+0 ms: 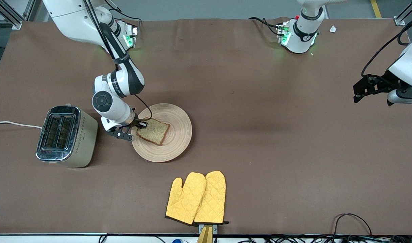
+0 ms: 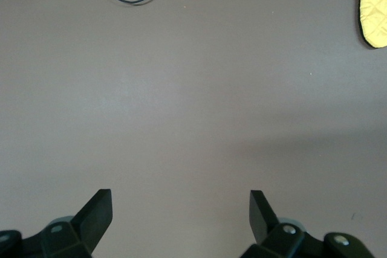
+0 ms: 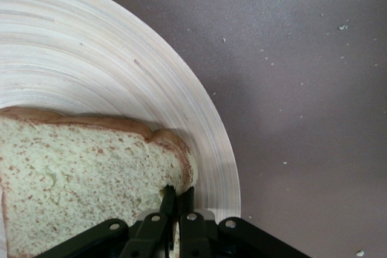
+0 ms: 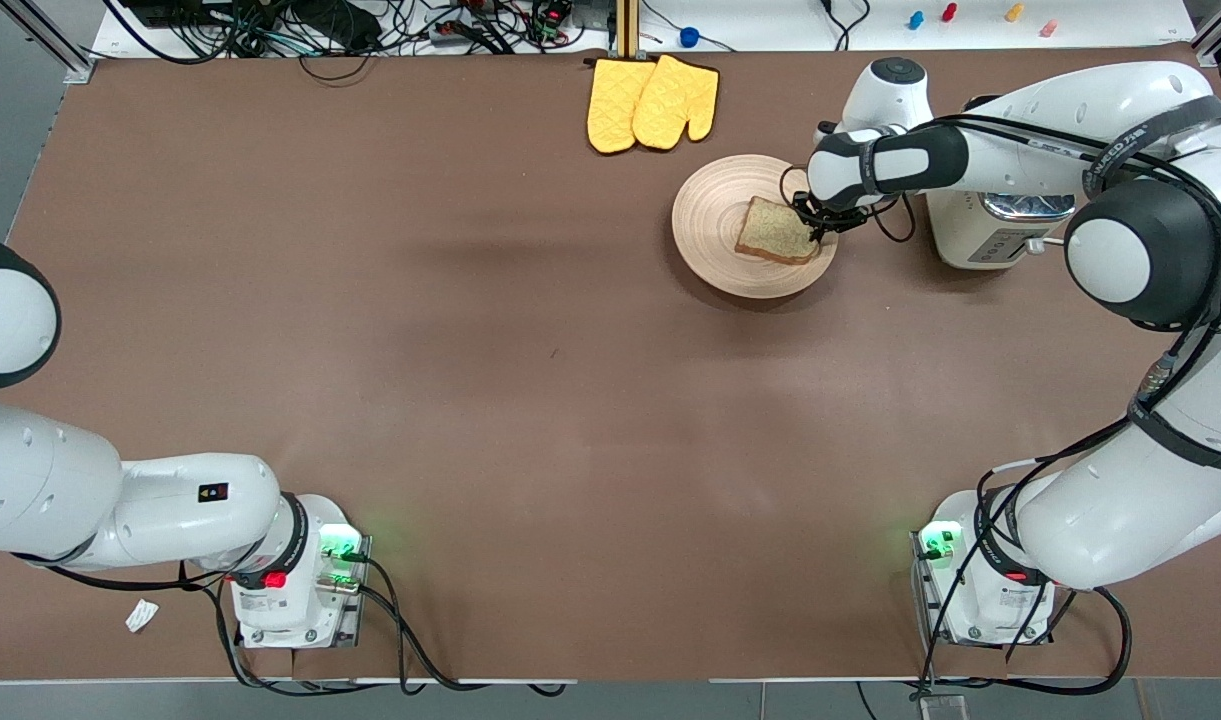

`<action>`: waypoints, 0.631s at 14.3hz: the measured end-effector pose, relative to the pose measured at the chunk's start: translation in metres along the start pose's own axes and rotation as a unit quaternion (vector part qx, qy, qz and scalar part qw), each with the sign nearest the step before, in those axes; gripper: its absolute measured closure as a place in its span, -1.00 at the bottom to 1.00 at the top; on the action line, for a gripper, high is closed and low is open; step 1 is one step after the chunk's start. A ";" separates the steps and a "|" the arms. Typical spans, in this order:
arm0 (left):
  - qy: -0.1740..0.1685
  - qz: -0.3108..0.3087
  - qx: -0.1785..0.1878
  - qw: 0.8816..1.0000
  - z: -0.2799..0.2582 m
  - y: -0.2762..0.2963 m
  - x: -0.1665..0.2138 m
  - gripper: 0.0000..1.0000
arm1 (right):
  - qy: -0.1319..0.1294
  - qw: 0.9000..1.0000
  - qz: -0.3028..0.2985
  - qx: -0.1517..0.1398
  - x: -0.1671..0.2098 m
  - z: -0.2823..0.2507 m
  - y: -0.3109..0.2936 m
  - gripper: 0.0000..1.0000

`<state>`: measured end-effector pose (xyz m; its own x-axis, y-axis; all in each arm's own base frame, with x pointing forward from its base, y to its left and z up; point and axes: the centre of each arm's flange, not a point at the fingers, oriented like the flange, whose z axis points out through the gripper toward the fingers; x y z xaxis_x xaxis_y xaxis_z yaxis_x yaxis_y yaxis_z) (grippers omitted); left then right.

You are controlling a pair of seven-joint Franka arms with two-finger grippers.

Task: Move plate and put bread in toaster
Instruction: 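Lift the bread with the right gripper and carry it over the toaster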

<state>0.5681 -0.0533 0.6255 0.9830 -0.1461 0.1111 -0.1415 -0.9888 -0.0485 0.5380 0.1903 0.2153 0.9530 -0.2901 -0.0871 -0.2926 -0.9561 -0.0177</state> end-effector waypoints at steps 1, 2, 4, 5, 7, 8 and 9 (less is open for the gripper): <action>0.000 0.000 0.000 1.000 0.000 0.000 0.000 -1.00 | -0.005 1.000 -0.001 -0.002 0.001 -0.002 -0.001 0.89; 0.000 0.000 0.000 1.000 0.000 0.000 0.000 -1.00 | -0.018 1.000 -0.002 -0.009 0.002 -0.007 -0.004 0.89; 0.003 0.001 0.000 1.000 -0.002 0.001 0.001 -1.00 | -0.061 0.998 -0.005 -0.029 0.008 -0.031 -0.014 0.89; 0.006 0.003 0.000 1.000 -0.005 0.003 0.001 -1.00 | -0.078 0.996 -0.008 -0.038 0.015 -0.052 -0.020 0.89; 0.012 0.007 0.000 1.000 -0.010 0.007 0.002 -1.00 | -0.093 0.994 -0.012 -0.063 0.032 -0.107 -0.022 0.89; 0.014 0.008 0.000 1.000 -0.012 0.009 0.002 -1.00 | -0.088 0.992 -0.014 -0.087 0.044 -0.139 -0.014 0.89; 0.015 0.009 -0.001 1.000 -0.013 0.010 0.003 -1.00 | -0.076 0.990 -0.020 -0.119 0.055 -0.172 -0.003 0.89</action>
<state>0.5677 -0.0639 0.6381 0.9764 -0.1646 0.1398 -0.1591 -0.9860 -0.0497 0.6045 0.1701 0.3815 0.9356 -0.2590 -0.2399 -0.2106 -0.9549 0.2094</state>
